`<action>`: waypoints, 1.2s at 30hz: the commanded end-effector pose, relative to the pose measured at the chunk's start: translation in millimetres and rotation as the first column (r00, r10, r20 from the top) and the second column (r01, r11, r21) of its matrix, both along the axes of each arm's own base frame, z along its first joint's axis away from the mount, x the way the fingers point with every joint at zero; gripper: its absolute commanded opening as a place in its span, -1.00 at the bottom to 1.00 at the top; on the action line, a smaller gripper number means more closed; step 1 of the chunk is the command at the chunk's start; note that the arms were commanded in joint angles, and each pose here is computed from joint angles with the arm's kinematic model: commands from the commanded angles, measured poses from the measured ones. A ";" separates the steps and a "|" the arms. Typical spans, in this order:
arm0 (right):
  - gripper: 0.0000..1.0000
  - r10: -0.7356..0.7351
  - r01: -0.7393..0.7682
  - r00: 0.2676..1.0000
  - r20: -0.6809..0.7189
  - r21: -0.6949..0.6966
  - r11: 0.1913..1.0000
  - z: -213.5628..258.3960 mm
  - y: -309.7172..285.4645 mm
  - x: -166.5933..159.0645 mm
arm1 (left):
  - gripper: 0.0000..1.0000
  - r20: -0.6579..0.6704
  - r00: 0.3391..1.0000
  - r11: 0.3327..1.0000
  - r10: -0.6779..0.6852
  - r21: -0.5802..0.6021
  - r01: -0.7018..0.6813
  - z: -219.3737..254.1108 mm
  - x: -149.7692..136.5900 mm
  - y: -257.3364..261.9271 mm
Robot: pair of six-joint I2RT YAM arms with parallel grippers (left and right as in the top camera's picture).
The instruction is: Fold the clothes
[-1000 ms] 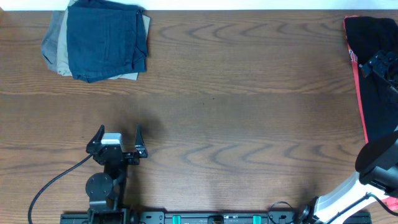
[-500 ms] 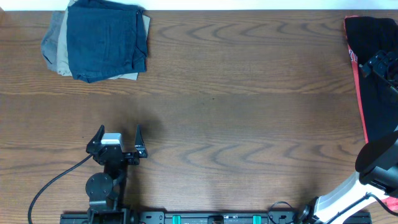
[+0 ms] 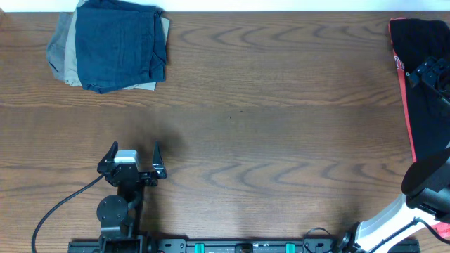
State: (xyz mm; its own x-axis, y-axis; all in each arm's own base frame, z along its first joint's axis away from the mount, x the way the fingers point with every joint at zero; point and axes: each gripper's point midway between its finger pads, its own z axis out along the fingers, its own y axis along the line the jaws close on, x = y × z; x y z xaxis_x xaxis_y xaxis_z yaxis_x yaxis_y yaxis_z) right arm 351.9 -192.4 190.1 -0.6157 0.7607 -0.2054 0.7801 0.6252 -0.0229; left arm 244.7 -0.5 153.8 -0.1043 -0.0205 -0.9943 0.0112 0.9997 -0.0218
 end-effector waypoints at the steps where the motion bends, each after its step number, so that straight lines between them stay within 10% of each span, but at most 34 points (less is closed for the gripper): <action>1: 0.99 0.007 -0.005 0.998 0.059 -0.034 0.999 24.8 7.5 -0.9 | 0.96 -0.044 0.999 1.000 0.013 0.002 -0.013 -15.5 -0.6 2.6; 22: 0.99 0.438 -0.365 0.745 0.503 -0.243 0.899 199.8 176.8 -57.2 | 0.96 -0.044 0.999 1.000 0.013 0.002 -0.013 -15.5 -0.6 2.6; 36: 0.98 0.441 -0.357 0.692 0.572 -0.259 0.897 191.1 181.1 -107.8 | 0.96 -0.044 0.999 1.000 0.013 0.002 -0.013 -15.5 -0.6 2.6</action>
